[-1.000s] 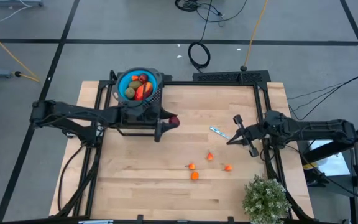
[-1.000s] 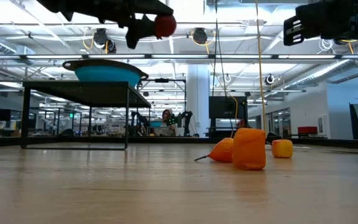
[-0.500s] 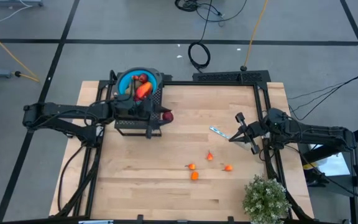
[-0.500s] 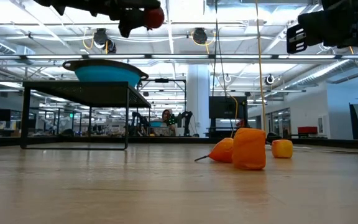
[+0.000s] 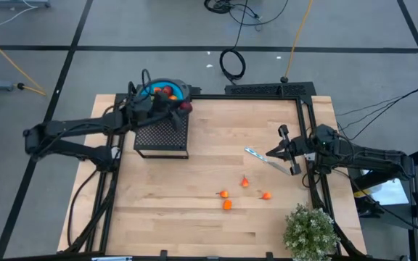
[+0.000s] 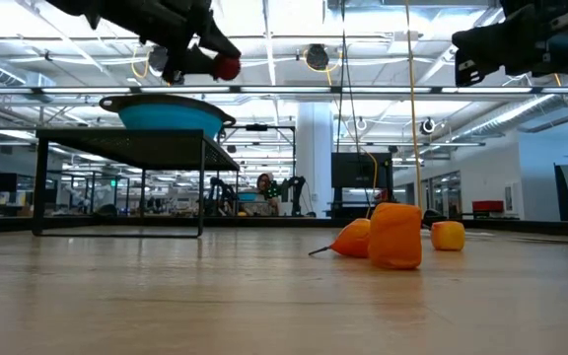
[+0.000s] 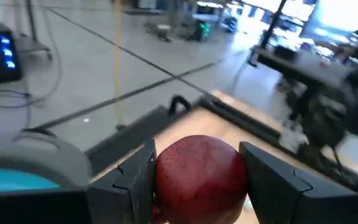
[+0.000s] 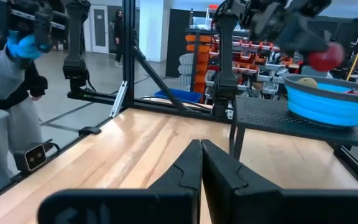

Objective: Pick & Place Fruit
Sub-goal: Put the red pomegranate into the blue strainer bowl on the shelf

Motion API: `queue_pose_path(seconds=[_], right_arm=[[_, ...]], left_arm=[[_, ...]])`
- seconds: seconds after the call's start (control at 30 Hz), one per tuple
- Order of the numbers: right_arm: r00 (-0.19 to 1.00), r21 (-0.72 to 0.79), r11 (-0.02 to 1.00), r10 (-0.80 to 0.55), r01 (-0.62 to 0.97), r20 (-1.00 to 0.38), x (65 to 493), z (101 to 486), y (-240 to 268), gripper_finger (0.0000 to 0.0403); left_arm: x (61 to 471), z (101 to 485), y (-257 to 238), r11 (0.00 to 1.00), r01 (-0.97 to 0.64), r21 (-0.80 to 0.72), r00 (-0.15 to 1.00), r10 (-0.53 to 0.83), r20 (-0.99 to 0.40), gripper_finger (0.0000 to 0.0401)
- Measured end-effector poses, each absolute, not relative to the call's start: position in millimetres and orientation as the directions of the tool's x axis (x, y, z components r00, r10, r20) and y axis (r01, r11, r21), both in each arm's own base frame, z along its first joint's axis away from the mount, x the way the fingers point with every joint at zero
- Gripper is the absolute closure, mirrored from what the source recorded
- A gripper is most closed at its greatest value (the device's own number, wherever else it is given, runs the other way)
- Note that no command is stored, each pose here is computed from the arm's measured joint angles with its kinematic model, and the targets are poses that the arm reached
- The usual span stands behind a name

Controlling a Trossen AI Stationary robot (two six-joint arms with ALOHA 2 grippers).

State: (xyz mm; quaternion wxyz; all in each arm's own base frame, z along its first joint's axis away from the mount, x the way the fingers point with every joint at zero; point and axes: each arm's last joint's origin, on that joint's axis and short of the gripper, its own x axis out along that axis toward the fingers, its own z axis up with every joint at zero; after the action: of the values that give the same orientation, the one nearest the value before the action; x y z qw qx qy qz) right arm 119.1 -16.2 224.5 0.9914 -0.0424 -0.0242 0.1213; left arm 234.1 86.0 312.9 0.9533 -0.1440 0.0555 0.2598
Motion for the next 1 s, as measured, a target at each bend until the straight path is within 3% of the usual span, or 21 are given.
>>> queue_pose_path(seconds=[0.17, 0.4, 0.67, 1.0], right_arm=[[0.969, -0.092, 0.967, 0.243, -0.239, 0.038, 119, 224, -16, 0.0403], [0.969, -0.085, 0.966, 0.246, -0.243, 0.024, 119, 223, -16, 0.0403], [0.969, -0.081, 0.966, 0.247, -0.244, 0.017, 119, 222, -16, 0.0403], [0.969, -0.081, 0.966, 0.248, -0.245, 0.017, 119, 222, -16, 0.0403]], left_arm=[[226, 325, 100, 0.757, -0.604, -0.249, 0.795, 0.549, -0.258, 0.0199], [211, 336, 107, 0.631, -0.764, -0.136, 0.622, 0.664, -0.415, 0.0199], [198, 326, 114, 0.551, -0.83, -0.083, 0.502, 0.675, -0.541, 0.0199], [193, 322, 120, 0.513, -0.855, -0.077, 0.459, 0.678, -0.573, 0.0199]])
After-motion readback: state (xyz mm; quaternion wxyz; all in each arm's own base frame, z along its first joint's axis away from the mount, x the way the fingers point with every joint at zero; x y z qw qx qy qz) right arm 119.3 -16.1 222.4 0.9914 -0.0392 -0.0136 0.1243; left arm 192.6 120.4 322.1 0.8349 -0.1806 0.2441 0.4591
